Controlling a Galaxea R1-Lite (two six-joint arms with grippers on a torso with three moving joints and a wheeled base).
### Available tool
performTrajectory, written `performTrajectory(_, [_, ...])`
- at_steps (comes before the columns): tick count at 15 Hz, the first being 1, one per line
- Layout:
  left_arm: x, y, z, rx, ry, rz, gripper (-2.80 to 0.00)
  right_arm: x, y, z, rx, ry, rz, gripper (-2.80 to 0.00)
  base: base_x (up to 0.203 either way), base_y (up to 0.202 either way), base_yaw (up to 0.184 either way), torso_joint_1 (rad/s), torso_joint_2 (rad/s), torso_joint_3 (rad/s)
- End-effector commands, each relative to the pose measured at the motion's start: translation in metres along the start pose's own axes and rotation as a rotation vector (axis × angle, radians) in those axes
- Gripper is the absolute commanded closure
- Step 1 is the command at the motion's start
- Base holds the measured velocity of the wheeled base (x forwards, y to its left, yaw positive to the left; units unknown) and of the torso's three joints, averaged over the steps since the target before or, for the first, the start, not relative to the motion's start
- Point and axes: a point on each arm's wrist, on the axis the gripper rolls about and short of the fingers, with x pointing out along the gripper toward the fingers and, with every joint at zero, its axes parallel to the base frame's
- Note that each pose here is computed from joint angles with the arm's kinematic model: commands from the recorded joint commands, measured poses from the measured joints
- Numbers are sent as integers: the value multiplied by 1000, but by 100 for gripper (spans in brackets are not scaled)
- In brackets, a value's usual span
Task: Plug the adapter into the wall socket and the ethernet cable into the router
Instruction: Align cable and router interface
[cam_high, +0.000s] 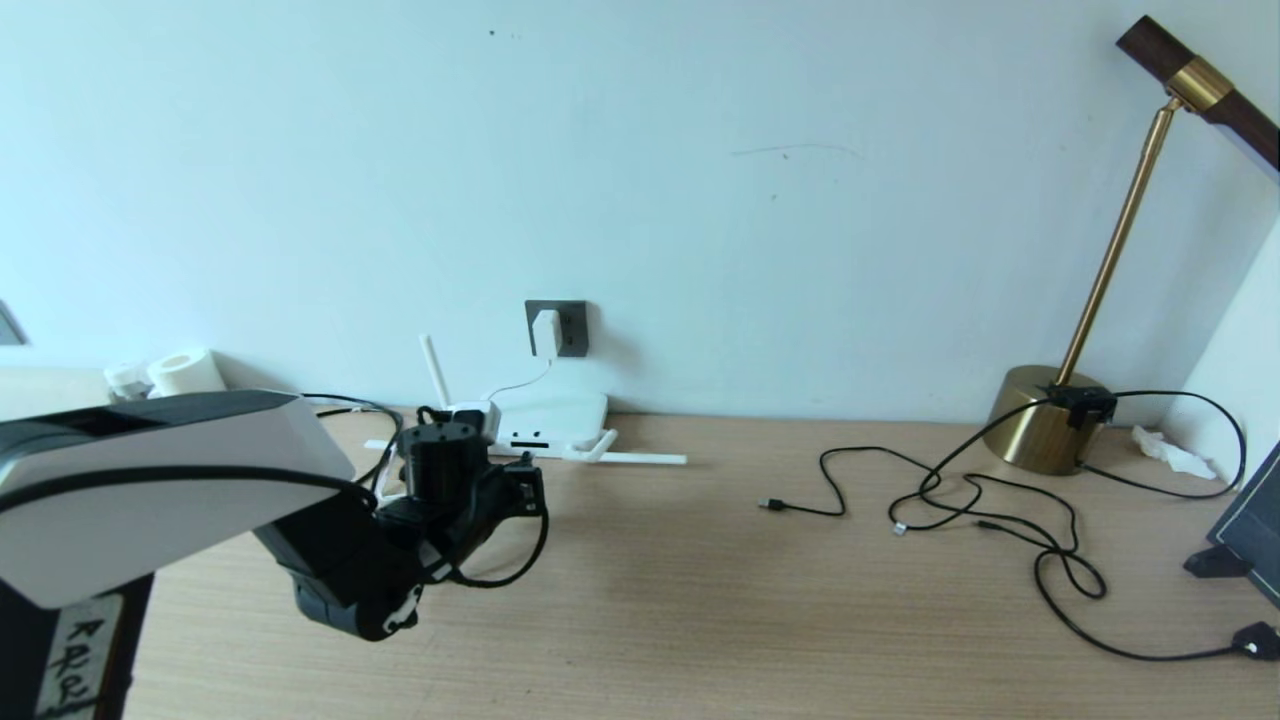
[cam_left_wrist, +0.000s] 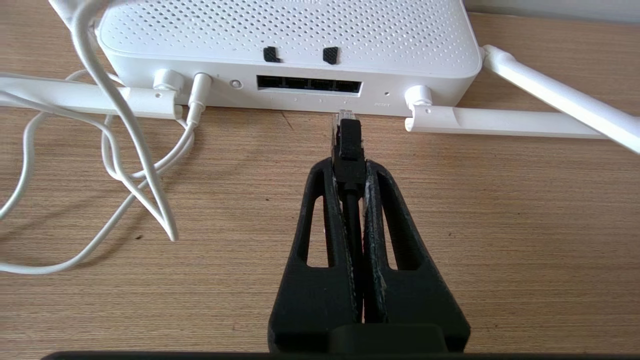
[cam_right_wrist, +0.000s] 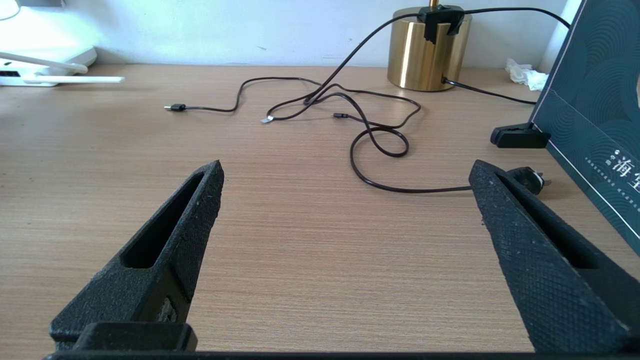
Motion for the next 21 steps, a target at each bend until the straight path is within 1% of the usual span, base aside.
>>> performTrajectory(1, [-2,-1,2,-2,-8,1,0,1,0,-3,0,10,0,-280,0,0,0,0,0,0])
performTrajectory(4, [-1,2,-4,-7,6,9,0,1,0,-3,0,10,0,-280,0,0,0,0,0,0])
performTrajectory(7, [-3,3,0,-10,-1,10,0,1,0,-3,0,10,0,-280,0,0,0,0,0,0])
performTrajectory(11, [-2,5,-6,-12,13,13,0,1,0,-3,0,10,0,-280,0,0,0,0,0,0])
performTrajectory(14, [-2,11,-1,-21,-9,21,0,1,0,-3,0,10,0,-280,0,0,0,0,0,0])
performTrajectory(15, [0,11,-3,-20,-3,22,0,1,0,-3,0,10,0,-280,0,0,0,0,0,0])
performTrajectory(19, [-7,15,1,-23,-5,22,0,1,0,-3,0,10,0,-280,0,0,0,0,0,0])
performTrajectory(21, [-7,16,-2,-23,2,22,0,1,0,-3,0,10,0,-280,0,0,0,0,0,0])
